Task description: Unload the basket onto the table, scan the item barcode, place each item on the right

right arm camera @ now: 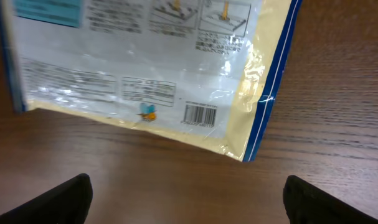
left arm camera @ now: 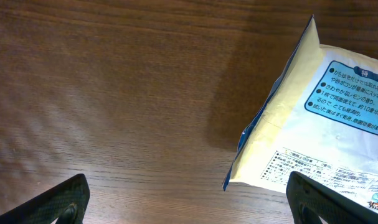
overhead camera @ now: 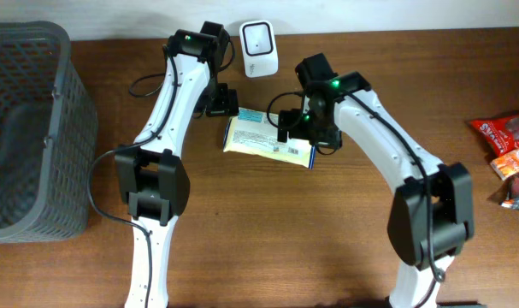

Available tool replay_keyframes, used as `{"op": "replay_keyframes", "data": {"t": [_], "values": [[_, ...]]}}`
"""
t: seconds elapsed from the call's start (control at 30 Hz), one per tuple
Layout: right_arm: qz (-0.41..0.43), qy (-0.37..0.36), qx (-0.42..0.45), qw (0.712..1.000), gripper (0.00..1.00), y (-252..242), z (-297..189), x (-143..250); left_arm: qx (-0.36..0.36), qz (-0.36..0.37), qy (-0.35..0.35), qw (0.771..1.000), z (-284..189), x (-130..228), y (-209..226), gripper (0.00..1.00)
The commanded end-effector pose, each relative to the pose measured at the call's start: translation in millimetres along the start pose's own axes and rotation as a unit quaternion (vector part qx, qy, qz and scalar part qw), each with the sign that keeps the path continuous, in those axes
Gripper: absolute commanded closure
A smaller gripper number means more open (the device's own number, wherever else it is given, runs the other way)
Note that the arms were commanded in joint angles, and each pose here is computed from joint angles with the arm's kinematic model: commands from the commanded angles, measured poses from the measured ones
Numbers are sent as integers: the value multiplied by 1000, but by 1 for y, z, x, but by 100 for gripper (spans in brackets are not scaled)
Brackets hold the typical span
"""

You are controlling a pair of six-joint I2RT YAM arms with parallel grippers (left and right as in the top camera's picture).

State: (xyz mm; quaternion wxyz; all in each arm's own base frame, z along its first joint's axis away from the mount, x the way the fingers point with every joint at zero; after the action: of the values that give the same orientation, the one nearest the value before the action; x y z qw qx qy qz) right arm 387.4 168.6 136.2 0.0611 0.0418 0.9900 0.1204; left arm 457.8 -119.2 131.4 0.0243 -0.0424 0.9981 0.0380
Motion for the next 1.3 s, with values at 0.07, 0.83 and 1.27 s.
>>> {"op": "replay_keyframes", "data": {"t": [0.07,0.83,1.27], "values": [[-7,-29,4,1000,1,-1,-17,-4,-1,-3,-8,1000,-3,-3,1,1],[-2,-32,45,998,1,-13,4,-12,230,91,83,965,83,-8,-47,62],[13,-36,38,999,1,-11,6,-14,52,79,139,986,86,15,3,93]]}}
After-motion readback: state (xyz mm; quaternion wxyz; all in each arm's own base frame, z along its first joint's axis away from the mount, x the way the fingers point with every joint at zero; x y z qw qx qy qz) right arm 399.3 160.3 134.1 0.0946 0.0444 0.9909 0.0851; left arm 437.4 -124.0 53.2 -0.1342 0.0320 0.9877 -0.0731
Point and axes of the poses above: each gripper's point midway between its finger pads, its own z axis out along the fingers, its own y axis along the line the jaws close on, x = y × z, the point moved 4 cm from there along -z, back along the fingers
